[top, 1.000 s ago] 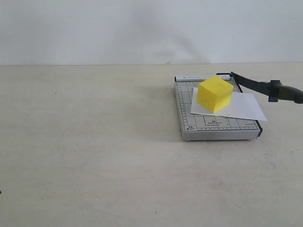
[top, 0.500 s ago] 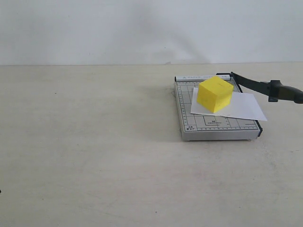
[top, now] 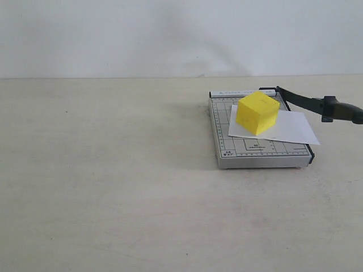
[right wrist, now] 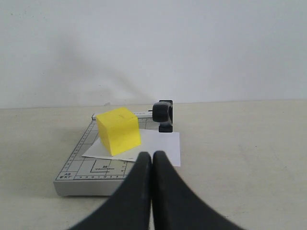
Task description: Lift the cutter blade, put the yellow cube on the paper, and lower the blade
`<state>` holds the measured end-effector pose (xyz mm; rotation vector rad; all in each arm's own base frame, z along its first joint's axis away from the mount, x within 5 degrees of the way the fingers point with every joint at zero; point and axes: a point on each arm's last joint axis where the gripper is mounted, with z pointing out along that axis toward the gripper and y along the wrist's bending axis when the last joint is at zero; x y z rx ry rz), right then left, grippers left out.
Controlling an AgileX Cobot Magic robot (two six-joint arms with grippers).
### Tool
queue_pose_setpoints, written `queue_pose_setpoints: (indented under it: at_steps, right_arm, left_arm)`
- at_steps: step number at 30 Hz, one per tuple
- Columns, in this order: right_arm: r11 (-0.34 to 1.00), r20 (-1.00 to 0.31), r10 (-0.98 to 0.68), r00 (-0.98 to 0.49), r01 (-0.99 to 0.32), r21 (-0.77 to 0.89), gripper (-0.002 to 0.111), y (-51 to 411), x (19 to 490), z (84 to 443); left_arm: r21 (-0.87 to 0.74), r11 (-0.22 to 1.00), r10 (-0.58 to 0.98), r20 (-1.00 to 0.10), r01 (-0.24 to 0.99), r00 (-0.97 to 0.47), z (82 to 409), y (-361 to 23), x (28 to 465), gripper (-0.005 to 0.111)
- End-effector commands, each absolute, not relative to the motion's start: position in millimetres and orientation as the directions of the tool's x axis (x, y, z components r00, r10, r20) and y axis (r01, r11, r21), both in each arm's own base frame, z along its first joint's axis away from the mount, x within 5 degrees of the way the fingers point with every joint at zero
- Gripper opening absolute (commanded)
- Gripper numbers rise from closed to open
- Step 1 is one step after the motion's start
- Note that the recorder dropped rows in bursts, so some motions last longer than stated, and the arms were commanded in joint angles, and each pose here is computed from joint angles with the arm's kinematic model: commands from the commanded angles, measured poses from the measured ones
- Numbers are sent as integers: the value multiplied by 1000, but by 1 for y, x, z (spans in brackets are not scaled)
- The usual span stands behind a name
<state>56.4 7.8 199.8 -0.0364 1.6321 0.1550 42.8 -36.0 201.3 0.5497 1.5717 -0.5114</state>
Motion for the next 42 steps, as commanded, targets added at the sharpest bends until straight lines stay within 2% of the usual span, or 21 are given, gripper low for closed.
queue_pose_setpoints:
  at_steps: [1,13,19,21,24,27,31,34,40,42]
  right_arm:
    - [990,-996,74,-51,-118,80,0,8,56,201]
    - [990,-996,74,-51,-118,80,0,8,56,201]
    - [990,-996,74,-51,-118,80,0,8,56,201]
    - [990,-996,73,-48,-117,78,0,8,56,202]
    - [990,-997,76,-21,-115,78,0,7,56,204]
    - [989,-993,104,60,-109,97,0,6,56,212]
    - [941,-936,329,130,-131,312,0,4,55,220]
    - [881,-879,465,107,-147,449,0,4,55,220]
    - [830,-831,551,75,-151,537,1,4,55,218]
    - [830,-831,551,77,-157,536,6,5,54,225]
  left_arm:
    - [-88,793,-53,-996,603,-77,205,-34,44,4]
    - [-88,794,-52,-996,601,-77,205,-34,44,4]
    - [-23,799,126,-971,601,-204,184,-33,43,4]
    - [-22,806,134,-967,591,-219,182,-32,43,4]
    - [4,855,135,-967,519,-215,182,-28,46,4]
    - [96,909,188,-963,405,-194,182,-21,49,4]
    - [200,942,257,-947,271,-194,182,-12,52,4]
    - [202,957,246,-946,209,-210,182,-9,53,4]
    - [187,976,209,-949,114,-236,182,-4,53,4]
    - [128,989,143,-959,76,-246,182,-2,53,4]
